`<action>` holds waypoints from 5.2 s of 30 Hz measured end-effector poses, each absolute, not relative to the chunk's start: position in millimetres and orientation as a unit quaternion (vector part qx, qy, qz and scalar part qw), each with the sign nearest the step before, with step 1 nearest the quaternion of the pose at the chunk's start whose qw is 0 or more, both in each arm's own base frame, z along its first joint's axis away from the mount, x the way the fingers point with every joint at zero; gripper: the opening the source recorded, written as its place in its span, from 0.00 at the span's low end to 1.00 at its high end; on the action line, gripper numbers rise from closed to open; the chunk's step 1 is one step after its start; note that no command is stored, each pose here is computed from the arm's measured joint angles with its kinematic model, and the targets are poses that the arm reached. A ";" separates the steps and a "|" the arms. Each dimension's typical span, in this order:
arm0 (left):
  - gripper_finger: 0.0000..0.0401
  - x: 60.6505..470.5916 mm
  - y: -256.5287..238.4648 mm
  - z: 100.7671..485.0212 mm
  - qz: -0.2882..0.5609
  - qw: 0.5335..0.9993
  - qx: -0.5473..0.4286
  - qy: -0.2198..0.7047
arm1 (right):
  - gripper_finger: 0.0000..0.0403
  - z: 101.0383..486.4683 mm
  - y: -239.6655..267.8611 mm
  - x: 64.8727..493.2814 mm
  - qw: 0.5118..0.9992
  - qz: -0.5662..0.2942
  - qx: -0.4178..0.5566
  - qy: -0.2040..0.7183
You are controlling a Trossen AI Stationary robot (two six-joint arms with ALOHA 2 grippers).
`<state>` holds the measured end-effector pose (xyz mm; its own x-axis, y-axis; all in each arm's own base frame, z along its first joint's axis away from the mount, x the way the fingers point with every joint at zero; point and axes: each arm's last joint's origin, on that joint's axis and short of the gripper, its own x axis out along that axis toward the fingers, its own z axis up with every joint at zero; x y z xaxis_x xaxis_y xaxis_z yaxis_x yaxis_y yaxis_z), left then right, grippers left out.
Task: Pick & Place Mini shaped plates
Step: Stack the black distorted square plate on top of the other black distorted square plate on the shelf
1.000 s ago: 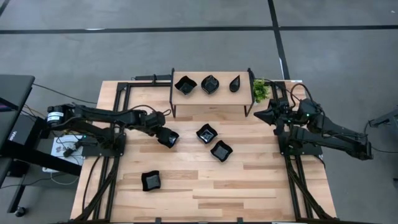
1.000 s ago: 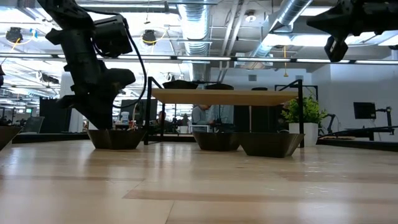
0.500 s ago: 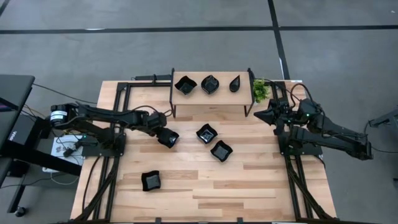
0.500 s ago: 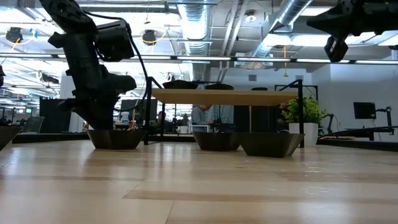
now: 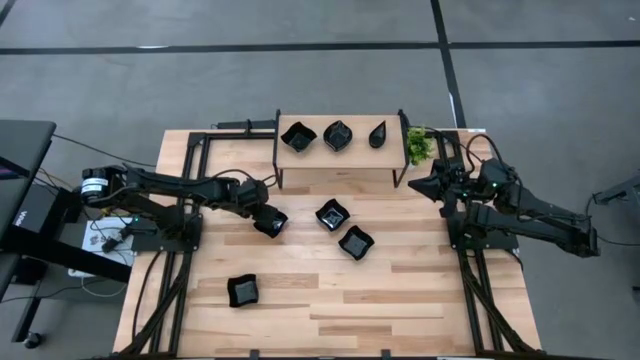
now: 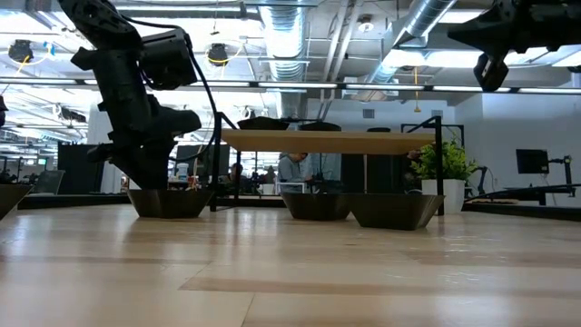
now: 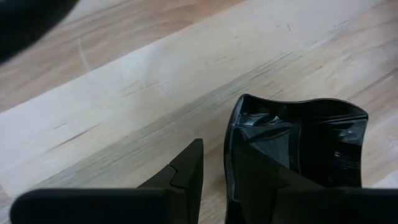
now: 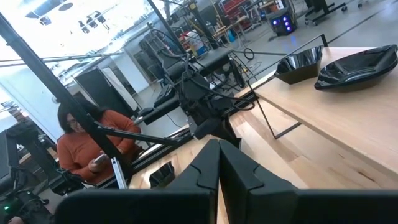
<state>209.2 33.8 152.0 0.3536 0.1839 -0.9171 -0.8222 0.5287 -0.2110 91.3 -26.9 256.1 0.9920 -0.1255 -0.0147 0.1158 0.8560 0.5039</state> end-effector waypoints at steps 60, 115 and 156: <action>0.01 212.7 25.9 222.0 0.169 0.853 -0.415 0.267 | 0.00 255.9 -27.1 91.2 0.963 -0.066 0.261 -0.010; 0.01 272.3 246.0 325.7 0.244 0.875 -0.268 0.322 | 0.00 249.6 -27.7 90.9 0.959 -0.087 0.269 0.017; 0.06 277.4 244.9 309.7 0.275 0.845 -0.305 0.341 | 0.00 249.7 -28.1 90.8 0.959 -0.093 0.268 0.015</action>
<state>277.4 244.9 309.7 0.6160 0.2563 -0.7449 -0.6730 0.6627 -0.3285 90.8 -28.1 249.7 0.9823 -0.1695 -0.0792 0.1860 0.8387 0.5118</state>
